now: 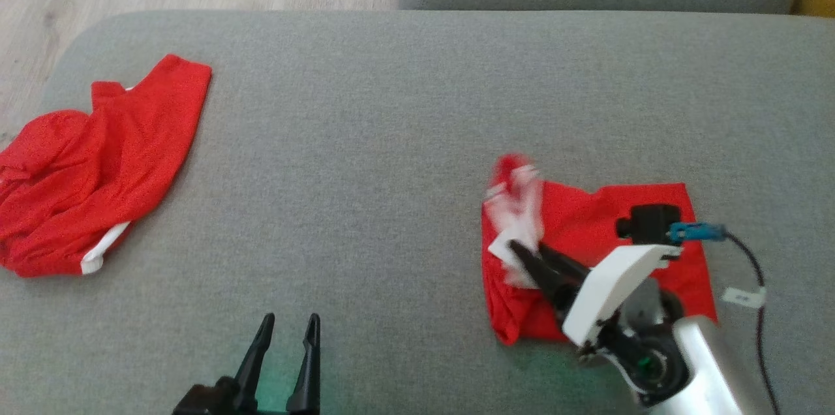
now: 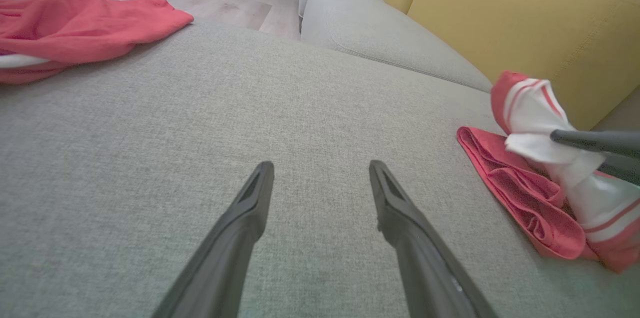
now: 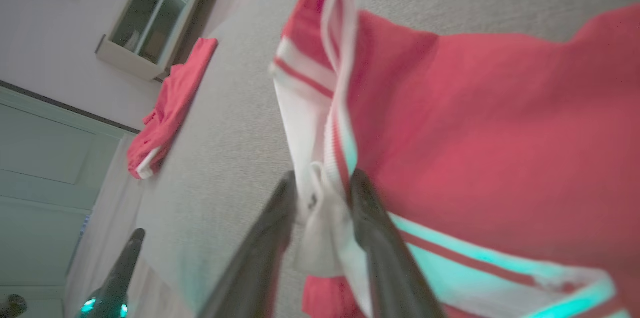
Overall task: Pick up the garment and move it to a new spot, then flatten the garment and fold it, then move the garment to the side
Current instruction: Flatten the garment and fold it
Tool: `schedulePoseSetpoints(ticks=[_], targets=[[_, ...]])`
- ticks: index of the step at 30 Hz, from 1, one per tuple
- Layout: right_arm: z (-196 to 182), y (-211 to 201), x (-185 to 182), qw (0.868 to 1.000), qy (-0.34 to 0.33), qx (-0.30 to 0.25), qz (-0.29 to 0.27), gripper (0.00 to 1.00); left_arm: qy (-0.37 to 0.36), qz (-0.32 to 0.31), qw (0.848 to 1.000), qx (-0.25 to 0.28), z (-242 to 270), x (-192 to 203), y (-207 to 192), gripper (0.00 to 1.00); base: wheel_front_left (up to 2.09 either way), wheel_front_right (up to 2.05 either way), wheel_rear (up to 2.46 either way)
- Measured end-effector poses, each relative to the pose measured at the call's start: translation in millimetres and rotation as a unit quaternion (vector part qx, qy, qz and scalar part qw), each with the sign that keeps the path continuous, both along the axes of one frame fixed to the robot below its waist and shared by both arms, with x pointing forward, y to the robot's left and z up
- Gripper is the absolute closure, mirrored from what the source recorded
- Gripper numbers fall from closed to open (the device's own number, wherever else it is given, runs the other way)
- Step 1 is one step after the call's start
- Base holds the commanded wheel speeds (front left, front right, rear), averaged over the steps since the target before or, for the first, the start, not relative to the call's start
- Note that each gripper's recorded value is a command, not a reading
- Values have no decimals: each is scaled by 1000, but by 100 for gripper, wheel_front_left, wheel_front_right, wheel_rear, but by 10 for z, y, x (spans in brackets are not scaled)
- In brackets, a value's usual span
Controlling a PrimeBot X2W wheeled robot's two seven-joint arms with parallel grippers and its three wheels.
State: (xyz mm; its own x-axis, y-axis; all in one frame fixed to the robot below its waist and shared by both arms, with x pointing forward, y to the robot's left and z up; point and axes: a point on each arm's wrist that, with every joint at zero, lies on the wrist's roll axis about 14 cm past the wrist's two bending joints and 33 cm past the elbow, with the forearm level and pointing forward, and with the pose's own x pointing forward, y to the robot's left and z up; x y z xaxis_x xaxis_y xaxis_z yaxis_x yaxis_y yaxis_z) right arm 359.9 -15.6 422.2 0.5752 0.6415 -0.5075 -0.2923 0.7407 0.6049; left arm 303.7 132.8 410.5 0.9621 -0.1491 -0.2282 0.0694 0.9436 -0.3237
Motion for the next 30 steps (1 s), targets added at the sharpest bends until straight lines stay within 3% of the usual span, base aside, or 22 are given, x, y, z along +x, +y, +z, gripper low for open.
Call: schedulePoseSetpoints(ticks=[4, 9, 12, 15, 21, 22, 30], targets=[[192, 194, -65, 998, -13, 55, 8, 0, -1, -4, 1000, -2, 4, -13, -27, 0, 0, 0, 0], [707, 186, 32, 989, -102, 106, -20, 0, 1, -9, 1000, -5, -7, -35, -59, 0, 0, 0, 0], [886, -121, 173, 978, -198, 32, -61, 0, -3, -9, 1000, 0, 8, -13, -45, 0, 0, 0, 0], [965, -511, 256, 955, -271, -62, -106, 0, -11, -13, 1000, 4, 47, 4, -48, 0, 0, 0, 0], [771, -1120, 71, 918, -314, -174, -166, 0, -29, -9, 999, 12, 144, 1, -6, 0, 0, 0, 0], [687, -1316, 0, 905, -326, -208, -179, 0, -35, -8, 999, 12, 178, -11, 0, 0, 0, 0, 0], [392, -1706, -278, 876, -344, -258, -220, 0, -51, 3, 998, 27, 253, -118, 88, 0, 0, 0, 0]])
